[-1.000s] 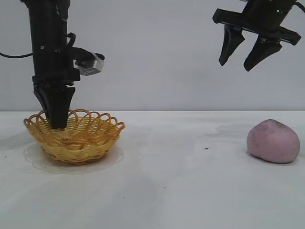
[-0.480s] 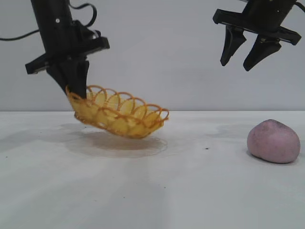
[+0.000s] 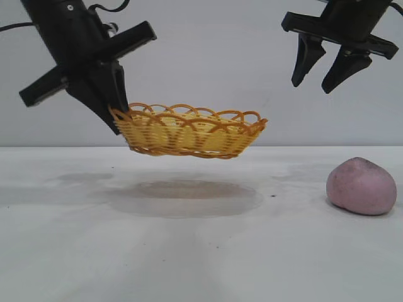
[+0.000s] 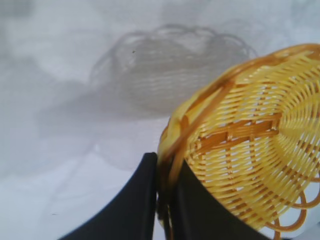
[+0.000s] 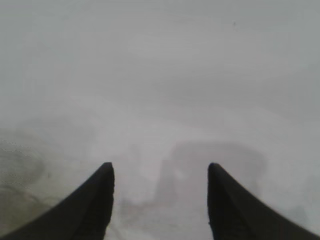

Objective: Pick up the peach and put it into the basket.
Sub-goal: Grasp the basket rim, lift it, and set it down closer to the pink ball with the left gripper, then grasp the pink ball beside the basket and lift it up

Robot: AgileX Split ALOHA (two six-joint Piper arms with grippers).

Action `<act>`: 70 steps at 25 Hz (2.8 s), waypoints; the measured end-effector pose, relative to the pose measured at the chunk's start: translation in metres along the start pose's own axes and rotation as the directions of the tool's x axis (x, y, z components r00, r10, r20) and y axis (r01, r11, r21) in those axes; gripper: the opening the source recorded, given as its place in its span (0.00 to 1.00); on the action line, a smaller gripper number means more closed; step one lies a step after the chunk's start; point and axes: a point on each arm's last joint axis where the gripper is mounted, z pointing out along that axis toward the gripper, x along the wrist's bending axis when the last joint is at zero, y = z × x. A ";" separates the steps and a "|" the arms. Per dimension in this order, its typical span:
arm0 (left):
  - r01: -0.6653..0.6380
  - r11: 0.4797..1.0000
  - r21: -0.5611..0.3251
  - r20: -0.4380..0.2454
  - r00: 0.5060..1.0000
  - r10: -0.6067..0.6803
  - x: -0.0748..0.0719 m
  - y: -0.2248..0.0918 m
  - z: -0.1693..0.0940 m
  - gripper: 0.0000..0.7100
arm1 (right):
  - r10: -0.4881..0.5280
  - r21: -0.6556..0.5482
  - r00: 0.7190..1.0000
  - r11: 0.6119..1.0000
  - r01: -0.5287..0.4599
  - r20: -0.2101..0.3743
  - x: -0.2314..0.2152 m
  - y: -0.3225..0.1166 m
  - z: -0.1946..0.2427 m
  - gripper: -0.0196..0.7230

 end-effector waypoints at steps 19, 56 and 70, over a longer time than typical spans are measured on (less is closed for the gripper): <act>0.146 0.989 -0.024 0.028 0.989 -0.145 0.016 -0.018 0.041 0.20 | 0.000 -0.018 1.000 1.000 0.000 0.006 -0.001 0.002 0.000 0.54; -0.250 0.968 0.013 -0.378 0.895 0.236 0.100 -0.002 -0.087 0.61 | -0.003 -0.024 1.000 1.000 0.004 0.008 -0.001 0.002 0.000 0.54; -0.121 0.985 0.123 -0.481 0.861 0.166 0.122 -0.053 -0.110 0.61 | -0.007 -0.024 1.000 1.000 0.007 0.008 -0.001 0.002 0.000 0.54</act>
